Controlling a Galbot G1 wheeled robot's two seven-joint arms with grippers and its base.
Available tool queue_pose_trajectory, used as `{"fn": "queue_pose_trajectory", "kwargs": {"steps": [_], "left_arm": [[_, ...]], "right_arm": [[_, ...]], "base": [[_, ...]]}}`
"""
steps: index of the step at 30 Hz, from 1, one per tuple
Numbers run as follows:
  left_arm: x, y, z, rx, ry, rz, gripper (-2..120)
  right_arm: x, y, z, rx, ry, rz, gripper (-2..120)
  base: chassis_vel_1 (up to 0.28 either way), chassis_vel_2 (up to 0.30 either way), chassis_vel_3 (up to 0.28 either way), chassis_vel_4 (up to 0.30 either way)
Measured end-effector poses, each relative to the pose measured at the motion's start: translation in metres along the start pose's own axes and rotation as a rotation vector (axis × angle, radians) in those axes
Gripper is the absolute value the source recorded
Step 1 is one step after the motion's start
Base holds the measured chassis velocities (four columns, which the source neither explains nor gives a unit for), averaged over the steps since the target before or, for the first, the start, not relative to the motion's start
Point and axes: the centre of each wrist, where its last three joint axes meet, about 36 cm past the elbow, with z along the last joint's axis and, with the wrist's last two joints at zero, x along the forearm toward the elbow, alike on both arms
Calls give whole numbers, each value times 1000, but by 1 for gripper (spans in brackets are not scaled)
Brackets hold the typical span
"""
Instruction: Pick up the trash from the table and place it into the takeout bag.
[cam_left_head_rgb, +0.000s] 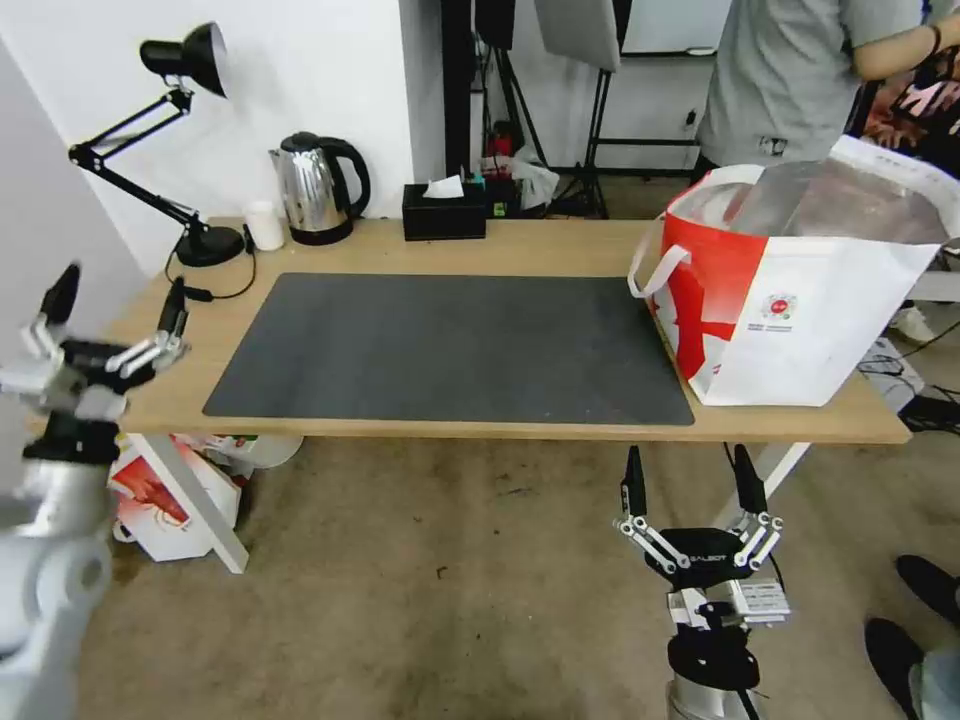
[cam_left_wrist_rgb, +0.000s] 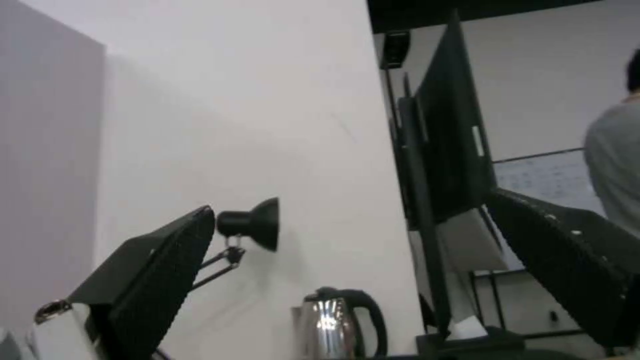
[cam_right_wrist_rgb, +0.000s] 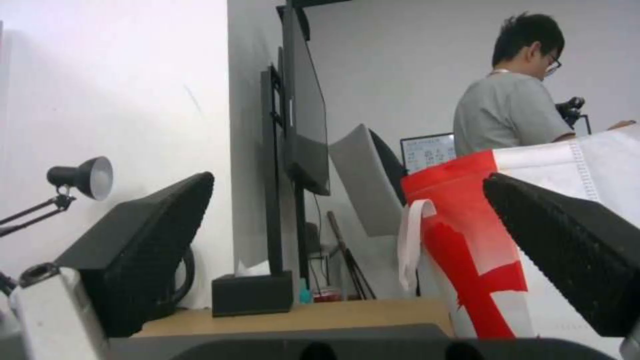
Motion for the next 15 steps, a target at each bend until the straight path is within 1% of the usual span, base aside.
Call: {"fn": "queue_pose_trajectory", "kwargs": {"steps": [1, 2, 3, 5, 8, 9, 15], "left_arm": [[12, -7, -2, -1, 1, -22, 100], [15, -9, -3, -2, 2, -26, 100], [28, -16, -7, -4, 7, -36, 100], [34, -19, -10, -2, 10, -32, 100], [54, -26, -11, 8, 28, -14, 100], [54, -26, -11, 8, 28, -14, 100], [89, -36, -5, 22, 74, 0, 100]], "right_arm": [[0, 0, 0, 0, 0, 0, 100], [0, 0, 0, 0, 0, 0, 100], [0, 0, 0, 0, 0, 0, 100], [0, 0, 0, 0, 0, 0, 100], [0, 0, 0, 0, 0, 0, 100], [0, 0, 0, 0, 0, 0, 100], [0, 0, 0, 0, 0, 0, 100]], "base": [[0, 0, 0, 0], [0, 0, 0, 0], [0, 0, 0, 0], [0, 0, 0, 0], [0, 0, 0, 0], [0, 0, 0, 0], [0, 0, 0, 0]]}}
